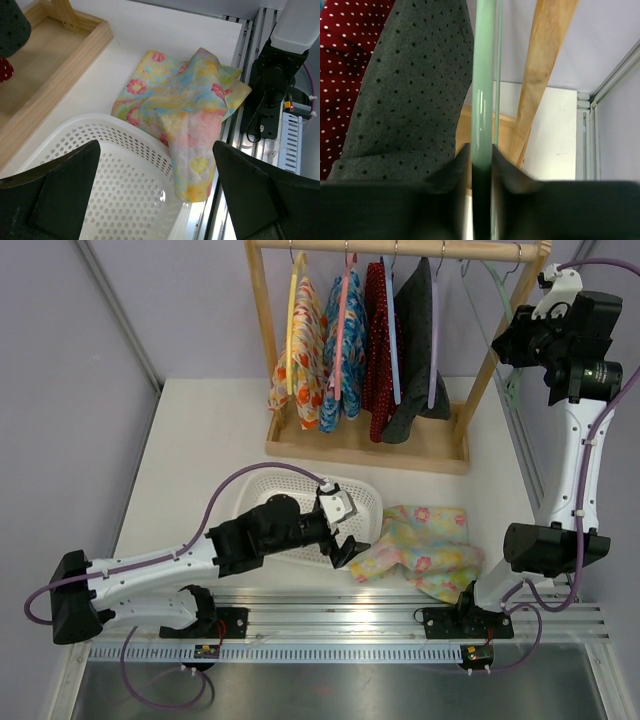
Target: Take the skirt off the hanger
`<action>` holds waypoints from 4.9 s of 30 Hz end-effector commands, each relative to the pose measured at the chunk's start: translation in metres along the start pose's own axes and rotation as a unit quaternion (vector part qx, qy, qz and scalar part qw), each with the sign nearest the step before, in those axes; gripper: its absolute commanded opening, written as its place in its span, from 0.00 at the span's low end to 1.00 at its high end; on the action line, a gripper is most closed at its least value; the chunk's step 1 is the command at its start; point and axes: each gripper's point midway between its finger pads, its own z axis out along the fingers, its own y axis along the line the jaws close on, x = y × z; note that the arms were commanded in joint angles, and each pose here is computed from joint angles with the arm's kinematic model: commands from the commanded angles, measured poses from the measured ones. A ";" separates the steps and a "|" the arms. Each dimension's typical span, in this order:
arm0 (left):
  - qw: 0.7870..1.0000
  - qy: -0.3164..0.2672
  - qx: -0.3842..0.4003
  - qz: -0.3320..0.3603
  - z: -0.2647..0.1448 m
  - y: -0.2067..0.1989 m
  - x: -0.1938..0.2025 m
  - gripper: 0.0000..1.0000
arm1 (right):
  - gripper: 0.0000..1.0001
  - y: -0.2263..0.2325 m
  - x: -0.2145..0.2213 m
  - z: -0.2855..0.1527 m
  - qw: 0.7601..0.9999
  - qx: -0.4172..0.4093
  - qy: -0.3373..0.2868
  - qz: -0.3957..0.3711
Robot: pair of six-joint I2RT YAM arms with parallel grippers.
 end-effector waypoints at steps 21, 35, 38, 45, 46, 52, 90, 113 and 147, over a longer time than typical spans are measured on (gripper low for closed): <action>0.906 0.097 0.335 0.239 0.113 -0.081 0.037 0.99 | 1.00 0.043 0.179 -0.126 0.989 -0.001 0.041 -0.145; 0.948 0.184 0.079 0.249 0.174 -0.013 0.080 0.09 | 1.00 0.066 0.244 -0.112 0.993 -0.079 0.045 -0.077; 0.963 0.115 0.083 0.229 0.168 -0.028 0.038 0.00 | 0.99 0.062 0.244 -0.112 0.994 -0.067 0.045 -0.076; 0.989 0.009 0.054 0.139 0.112 -0.033 -0.048 0.00 | 0.99 0.031 0.231 -0.114 0.998 0.027 0.034 -0.053; 0.991 -0.018 0.028 0.133 0.093 -0.026 -0.073 0.00 | 1.00 0.023 0.231 -0.115 0.997 0.050 0.034 -0.048; 0.985 -0.050 -0.144 0.077 0.018 0.034 -0.120 0.00 | 0.99 0.010 0.228 -0.115 0.995 0.088 0.030 -0.033; 0.989 0.031 -0.147 0.014 -0.056 0.111 -0.033 0.99 | 0.99 0.071 0.187 -0.167 0.990 -0.062 0.062 -0.109; 0.938 0.010 -0.332 0.098 -0.158 0.142 0.021 0.99 | 0.84 0.136 -0.037 -0.113 0.985 -0.170 -0.031 0.011; 0.940 0.013 -0.325 0.102 -0.155 0.141 0.024 0.99 | 0.00 0.116 -0.091 -0.011 0.989 0.036 -0.115 -0.084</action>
